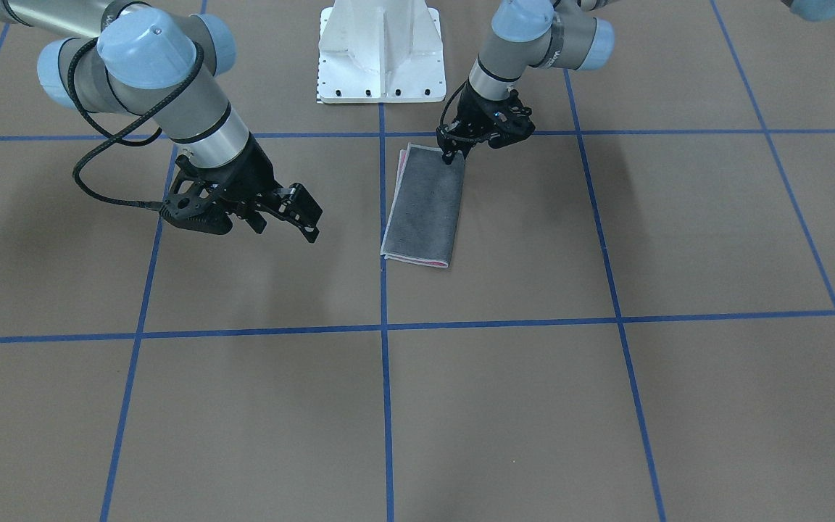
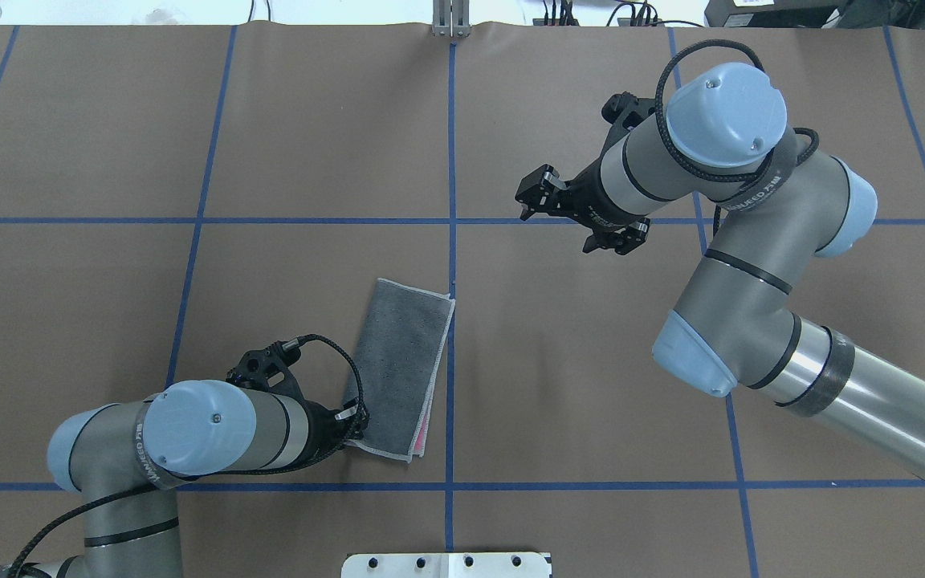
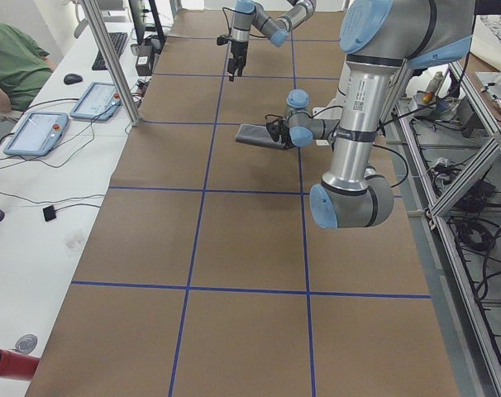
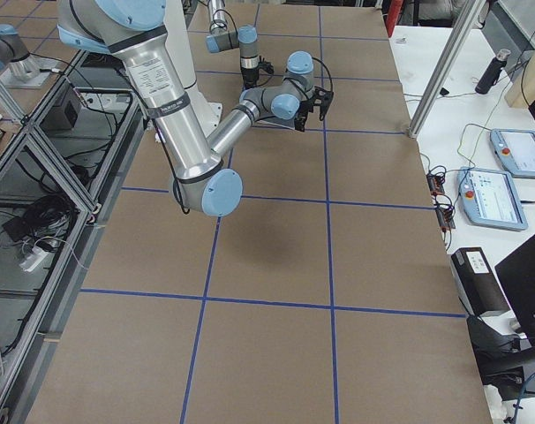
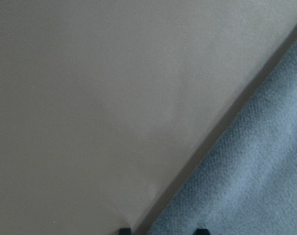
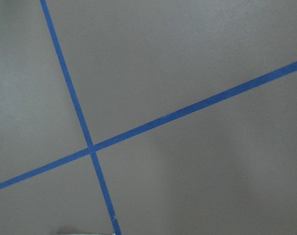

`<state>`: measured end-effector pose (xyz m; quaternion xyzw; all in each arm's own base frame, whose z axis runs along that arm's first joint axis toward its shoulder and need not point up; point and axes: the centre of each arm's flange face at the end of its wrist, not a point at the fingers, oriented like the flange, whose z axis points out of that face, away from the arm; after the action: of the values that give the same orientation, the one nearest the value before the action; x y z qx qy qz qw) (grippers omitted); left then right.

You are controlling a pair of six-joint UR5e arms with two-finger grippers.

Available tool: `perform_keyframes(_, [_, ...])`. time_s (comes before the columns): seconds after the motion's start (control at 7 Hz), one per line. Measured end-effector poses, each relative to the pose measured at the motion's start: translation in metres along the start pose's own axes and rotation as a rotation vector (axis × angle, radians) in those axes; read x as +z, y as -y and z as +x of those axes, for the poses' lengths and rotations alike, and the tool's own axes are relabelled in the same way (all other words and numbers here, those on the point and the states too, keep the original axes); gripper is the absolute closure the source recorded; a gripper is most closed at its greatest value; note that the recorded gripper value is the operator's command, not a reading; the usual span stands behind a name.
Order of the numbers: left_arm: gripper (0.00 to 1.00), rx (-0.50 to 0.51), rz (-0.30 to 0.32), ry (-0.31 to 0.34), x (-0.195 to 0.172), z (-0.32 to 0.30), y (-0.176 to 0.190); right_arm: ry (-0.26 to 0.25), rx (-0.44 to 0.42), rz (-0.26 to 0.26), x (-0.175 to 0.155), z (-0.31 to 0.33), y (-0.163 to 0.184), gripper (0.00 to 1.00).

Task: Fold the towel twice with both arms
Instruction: 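Grasp the long edge of the folded grey towel with the left gripper, then lift the grasped edge and fold it over the towel with the left gripper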

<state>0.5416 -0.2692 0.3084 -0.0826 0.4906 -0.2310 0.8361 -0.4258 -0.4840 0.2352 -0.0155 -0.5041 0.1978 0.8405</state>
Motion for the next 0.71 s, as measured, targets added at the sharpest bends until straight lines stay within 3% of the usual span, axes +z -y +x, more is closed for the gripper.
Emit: perform_keyframes(0.71, [1.0, -0.009, -0.006, -0.062, -0.028, 0.025, 0.002, 0.0, 0.0, 0.001, -0.001, 0.0, 0.001, 0.01])
